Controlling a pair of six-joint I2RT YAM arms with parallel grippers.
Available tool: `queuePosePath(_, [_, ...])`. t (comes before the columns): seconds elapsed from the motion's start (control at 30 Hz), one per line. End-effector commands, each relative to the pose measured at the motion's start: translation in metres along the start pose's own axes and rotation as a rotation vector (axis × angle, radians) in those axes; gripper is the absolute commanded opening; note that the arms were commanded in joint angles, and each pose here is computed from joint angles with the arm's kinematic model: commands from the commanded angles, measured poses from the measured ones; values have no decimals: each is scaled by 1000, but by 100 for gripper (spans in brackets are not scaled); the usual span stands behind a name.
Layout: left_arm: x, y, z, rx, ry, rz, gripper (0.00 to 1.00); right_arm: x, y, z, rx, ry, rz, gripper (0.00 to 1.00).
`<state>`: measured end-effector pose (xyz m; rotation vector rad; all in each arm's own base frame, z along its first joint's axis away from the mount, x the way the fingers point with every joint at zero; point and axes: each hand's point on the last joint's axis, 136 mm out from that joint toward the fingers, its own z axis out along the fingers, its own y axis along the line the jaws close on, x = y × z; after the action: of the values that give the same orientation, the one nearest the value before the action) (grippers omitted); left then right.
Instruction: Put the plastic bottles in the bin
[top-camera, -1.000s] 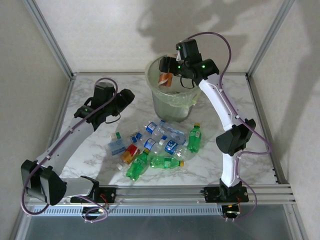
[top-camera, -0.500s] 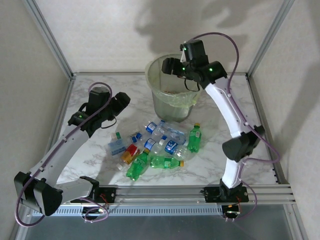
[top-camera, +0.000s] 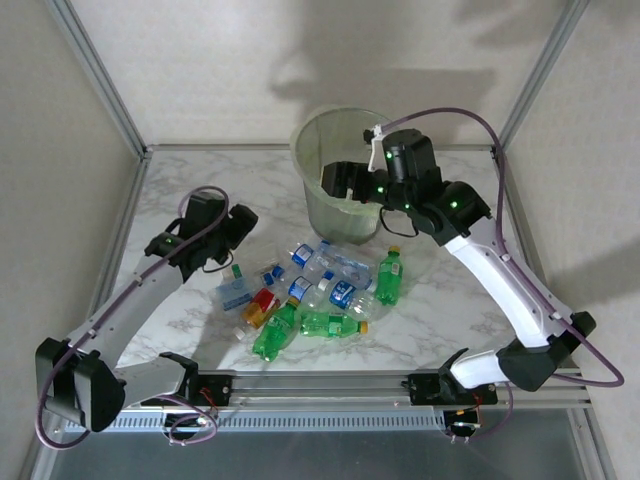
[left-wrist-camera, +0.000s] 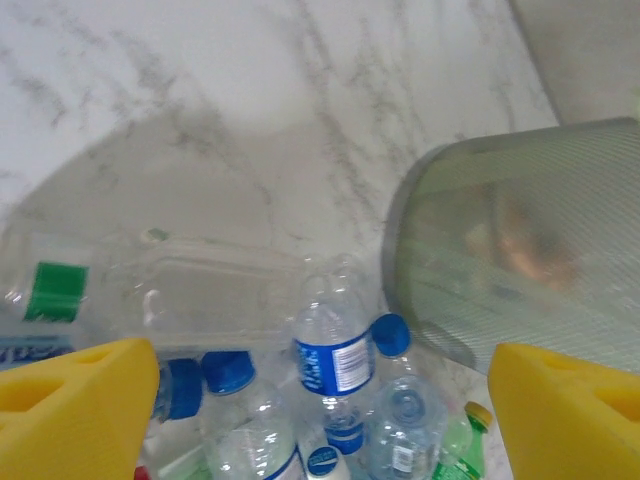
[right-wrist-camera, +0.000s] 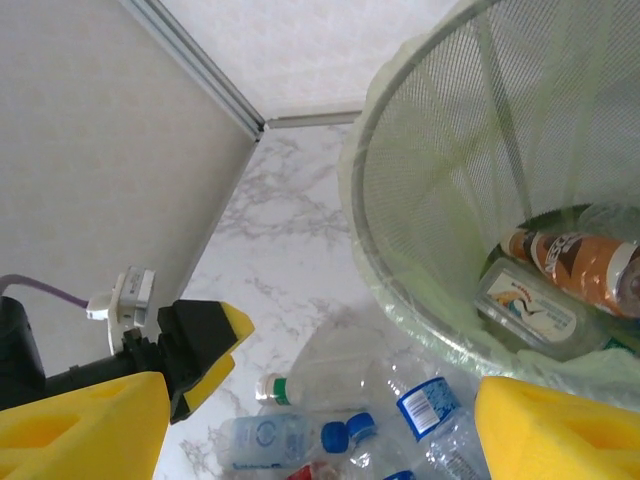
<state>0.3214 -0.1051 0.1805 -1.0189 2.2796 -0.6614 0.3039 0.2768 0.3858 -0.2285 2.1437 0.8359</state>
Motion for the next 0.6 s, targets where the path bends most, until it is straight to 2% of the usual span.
queuePosePath(0.0, [10, 27, -5, -75, -11, -99, 85, 4, 7, 1, -19, -15, 9, 80])
queuePosePath(0.2, [23, 67, -30, -202, -27, -153, 84, 9, 2, 2, -1, -8, 3, 79])
queuePosePath(0.3, [24, 77, -41, -183, -50, -227, 86, 13, -2, 7, 11, -1, 3, 80])
queuePosePath(0.43, [27, 74, -25, -147, -37, -287, 86, 16, 1, 15, -5, 18, 7, 80])
queuePosePath(0.57, [20, 59, -8, -142, -35, -289, 87, 15, 3, 19, -7, 29, -2, 80])
